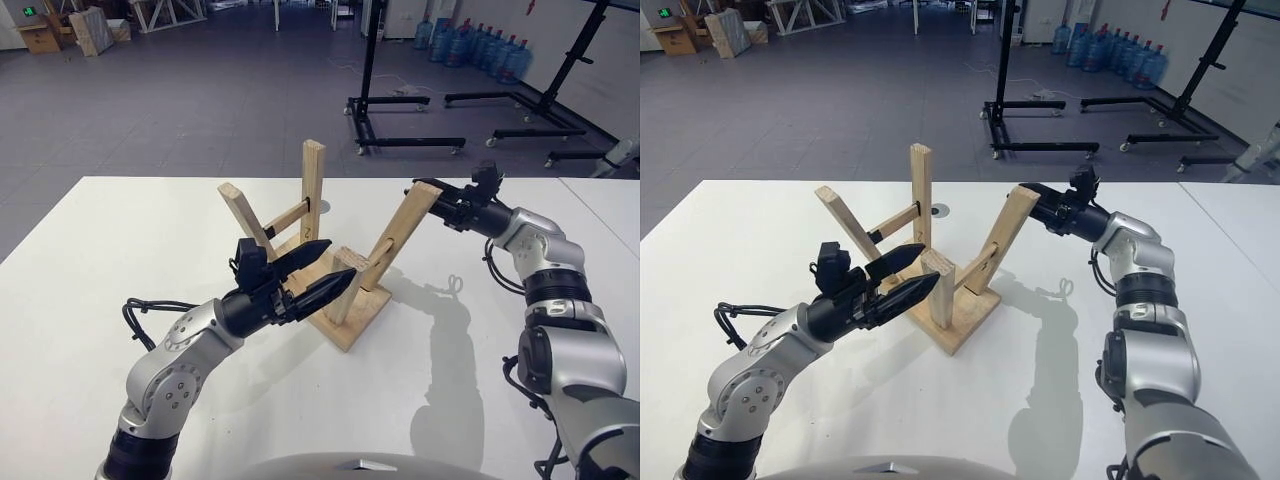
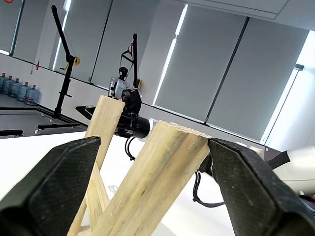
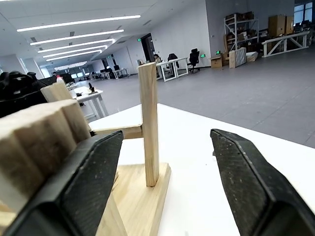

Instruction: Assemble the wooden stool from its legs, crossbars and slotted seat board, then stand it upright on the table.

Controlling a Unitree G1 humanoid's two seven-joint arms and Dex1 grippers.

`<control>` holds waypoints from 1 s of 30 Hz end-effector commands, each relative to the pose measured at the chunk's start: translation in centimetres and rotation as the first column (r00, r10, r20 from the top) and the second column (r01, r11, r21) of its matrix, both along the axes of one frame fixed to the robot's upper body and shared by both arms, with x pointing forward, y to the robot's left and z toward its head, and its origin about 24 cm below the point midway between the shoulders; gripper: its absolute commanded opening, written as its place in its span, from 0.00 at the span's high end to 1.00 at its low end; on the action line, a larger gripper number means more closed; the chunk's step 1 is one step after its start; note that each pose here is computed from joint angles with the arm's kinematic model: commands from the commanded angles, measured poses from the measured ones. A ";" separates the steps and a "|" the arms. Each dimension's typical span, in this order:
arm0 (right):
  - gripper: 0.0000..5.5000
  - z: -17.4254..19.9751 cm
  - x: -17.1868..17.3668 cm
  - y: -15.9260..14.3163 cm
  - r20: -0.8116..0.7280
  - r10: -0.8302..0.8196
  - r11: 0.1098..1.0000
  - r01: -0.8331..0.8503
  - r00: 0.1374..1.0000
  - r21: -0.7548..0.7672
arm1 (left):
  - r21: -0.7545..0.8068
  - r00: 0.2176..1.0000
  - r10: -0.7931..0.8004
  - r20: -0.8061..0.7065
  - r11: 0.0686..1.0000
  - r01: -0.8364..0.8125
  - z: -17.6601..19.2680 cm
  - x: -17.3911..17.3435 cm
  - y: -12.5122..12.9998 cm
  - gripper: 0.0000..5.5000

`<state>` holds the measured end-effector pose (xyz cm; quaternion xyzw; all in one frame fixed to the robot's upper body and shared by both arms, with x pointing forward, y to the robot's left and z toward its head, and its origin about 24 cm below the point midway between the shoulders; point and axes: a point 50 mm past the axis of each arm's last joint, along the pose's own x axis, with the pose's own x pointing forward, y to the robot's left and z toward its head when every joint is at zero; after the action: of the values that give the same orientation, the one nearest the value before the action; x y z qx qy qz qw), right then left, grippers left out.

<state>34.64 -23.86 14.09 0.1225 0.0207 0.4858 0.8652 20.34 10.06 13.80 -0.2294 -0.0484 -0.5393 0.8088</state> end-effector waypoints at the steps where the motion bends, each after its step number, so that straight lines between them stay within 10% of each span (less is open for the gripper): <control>1: 0.40 0.1 -1.0 4.0 0.067 0.227 0.974 -0.228 0.972 0.000 | 0.067 0.996 0.083 -0.031 0.995 -0.081 -0.8 0.8 0.2 0.28; 18: 0.40 5.6 -2.9 6.7 0.331 0.202 0.978 -0.210 0.922 -0.011 | 0.285 0.990 0.120 -0.079 0.954 -0.093 -5.0 -0.1 1.4 0.28; 30: 0.40 1.6 -4.1 5.6 0.240 0.229 0.962 -0.181 0.943 -0.206 | 0.340 0.983 0.174 -0.060 0.929 -0.144 -5.7 0.5 1.5 0.28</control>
<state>31.01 -19.35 14.91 -0.0179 -0.0088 0.5506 0.8345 20.53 11.79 8.42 -0.1182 0.0526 -0.4733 0.8714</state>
